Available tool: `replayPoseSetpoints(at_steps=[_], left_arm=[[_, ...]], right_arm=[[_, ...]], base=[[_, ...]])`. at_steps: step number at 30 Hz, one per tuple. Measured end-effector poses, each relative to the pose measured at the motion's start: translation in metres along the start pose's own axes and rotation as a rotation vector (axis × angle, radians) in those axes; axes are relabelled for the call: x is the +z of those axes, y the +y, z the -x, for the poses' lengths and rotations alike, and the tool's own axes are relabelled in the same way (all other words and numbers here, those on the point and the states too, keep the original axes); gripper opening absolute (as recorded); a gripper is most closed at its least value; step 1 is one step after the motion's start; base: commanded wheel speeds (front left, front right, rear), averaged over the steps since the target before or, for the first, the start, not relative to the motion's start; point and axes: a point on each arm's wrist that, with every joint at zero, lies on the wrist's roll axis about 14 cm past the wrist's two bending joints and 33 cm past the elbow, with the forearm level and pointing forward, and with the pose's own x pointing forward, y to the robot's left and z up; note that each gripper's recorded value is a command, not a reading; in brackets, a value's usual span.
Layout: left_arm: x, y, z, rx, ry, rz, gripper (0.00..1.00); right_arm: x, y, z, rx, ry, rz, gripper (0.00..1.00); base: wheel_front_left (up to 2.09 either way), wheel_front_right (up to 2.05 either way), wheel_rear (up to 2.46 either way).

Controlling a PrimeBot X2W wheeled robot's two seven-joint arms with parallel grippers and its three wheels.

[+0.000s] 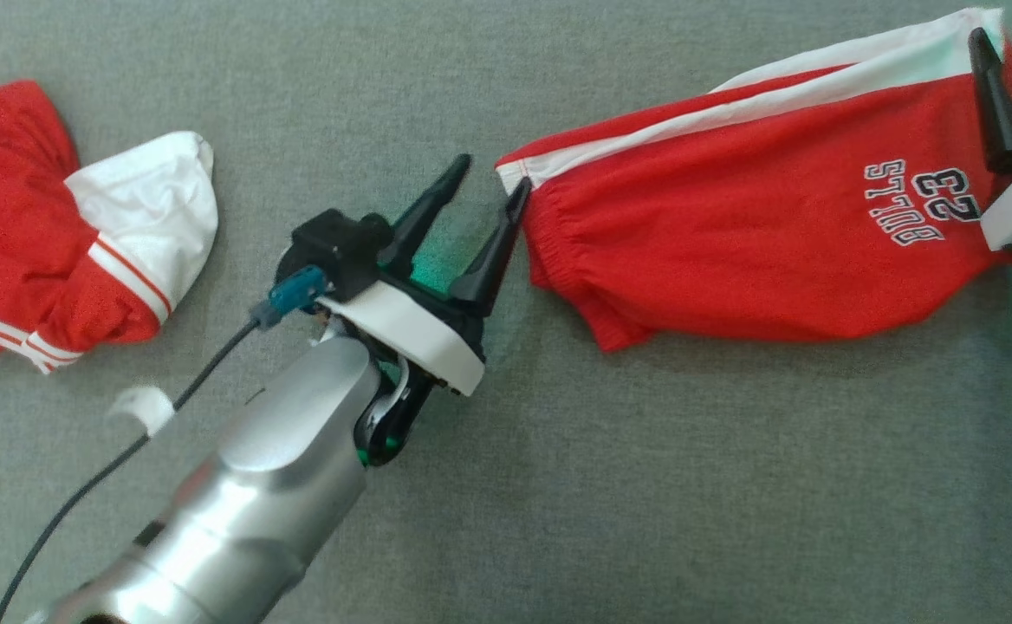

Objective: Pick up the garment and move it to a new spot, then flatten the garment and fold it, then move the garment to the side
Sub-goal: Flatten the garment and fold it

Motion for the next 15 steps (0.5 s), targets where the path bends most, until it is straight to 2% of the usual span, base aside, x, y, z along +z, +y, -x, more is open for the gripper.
replayPoseSetpoints(at_steps=[4,9,15], left_arm=[[0.018,0.005,0.01,0.083,-0.08,-0.046,1.0],[0.052,0.01,0.041,0.222,-0.242,-0.117,1.0],[0.068,0.019,0.095,0.401,-0.357,-0.158,1.0]], right_arm=[[0.005,-0.004,0.013,-0.015,-0.005,-0.055,1.0],[-0.028,-0.005,0.033,-0.024,0.121,-0.097,1.0],[-0.062,-0.008,0.037,-0.055,0.258,-0.134,1.0]], base=[[0.0,0.0,0.0],[0.0,0.0,0.0],[0.0,0.0,0.0]])
